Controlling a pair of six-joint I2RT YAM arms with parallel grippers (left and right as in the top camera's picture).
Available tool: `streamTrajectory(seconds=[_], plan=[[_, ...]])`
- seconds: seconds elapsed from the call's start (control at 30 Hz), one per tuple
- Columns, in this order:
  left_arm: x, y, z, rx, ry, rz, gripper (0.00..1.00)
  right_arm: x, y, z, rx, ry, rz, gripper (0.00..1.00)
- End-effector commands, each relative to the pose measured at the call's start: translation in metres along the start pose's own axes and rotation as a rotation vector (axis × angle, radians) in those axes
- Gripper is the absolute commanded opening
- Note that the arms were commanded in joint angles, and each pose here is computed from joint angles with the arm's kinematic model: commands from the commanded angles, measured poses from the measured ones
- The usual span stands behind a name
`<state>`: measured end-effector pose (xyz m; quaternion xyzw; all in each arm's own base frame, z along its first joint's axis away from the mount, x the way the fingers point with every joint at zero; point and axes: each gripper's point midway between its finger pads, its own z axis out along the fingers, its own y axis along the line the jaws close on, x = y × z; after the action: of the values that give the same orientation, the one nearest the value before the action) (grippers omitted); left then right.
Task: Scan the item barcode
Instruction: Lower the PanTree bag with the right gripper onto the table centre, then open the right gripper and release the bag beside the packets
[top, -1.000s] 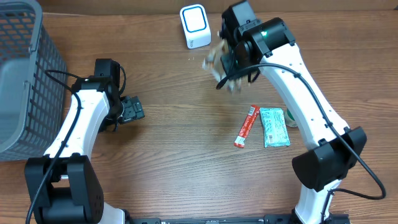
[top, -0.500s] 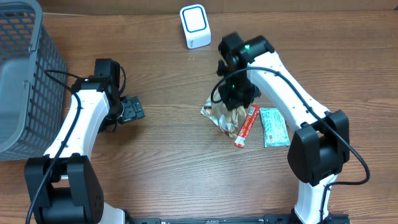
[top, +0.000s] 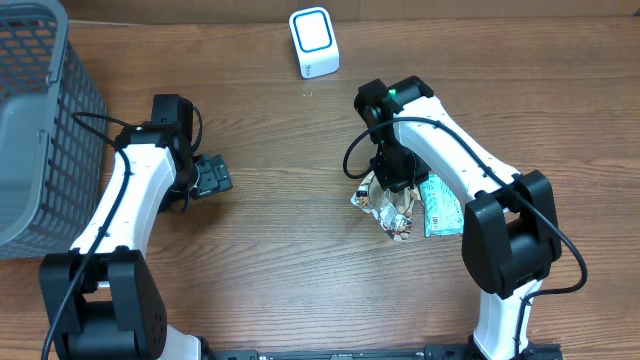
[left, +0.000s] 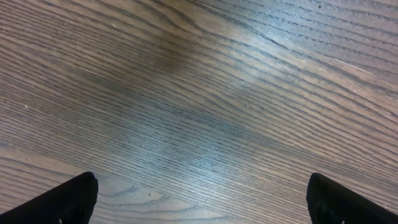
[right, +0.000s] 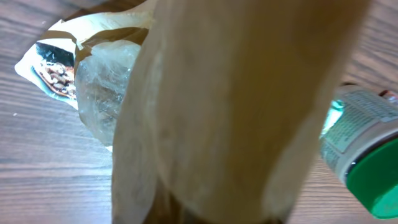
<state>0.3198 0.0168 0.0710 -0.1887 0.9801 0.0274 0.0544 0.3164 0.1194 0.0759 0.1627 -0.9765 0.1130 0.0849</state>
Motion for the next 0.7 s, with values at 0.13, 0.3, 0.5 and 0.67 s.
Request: streamTrajectory(seconds=[0.13, 0.3, 0.5, 0.67], plan=[[-0.007, 0.000, -0.003, -0.006, -0.020, 0.000, 1.00, -0.001, -0.008, 0.003, 0.055, -0.002, 0.018, 0.75], [-0.007, 0.000, -0.003, -0.006, -0.020, 0.000, 1.00, -0.002, -0.009, 0.003, 0.057, -0.006, 0.018, 0.93], [-0.007, 0.000, -0.003, -0.005, -0.020, 0.000, 1.00, -0.010, -0.008, 0.003, 0.053, -0.041, 0.022, 1.00], [-0.007, 0.000, -0.003, -0.005, -0.020, 0.000, 1.00, -0.016, -0.007, 0.003, 0.048, -0.065, 0.027, 1.00]])
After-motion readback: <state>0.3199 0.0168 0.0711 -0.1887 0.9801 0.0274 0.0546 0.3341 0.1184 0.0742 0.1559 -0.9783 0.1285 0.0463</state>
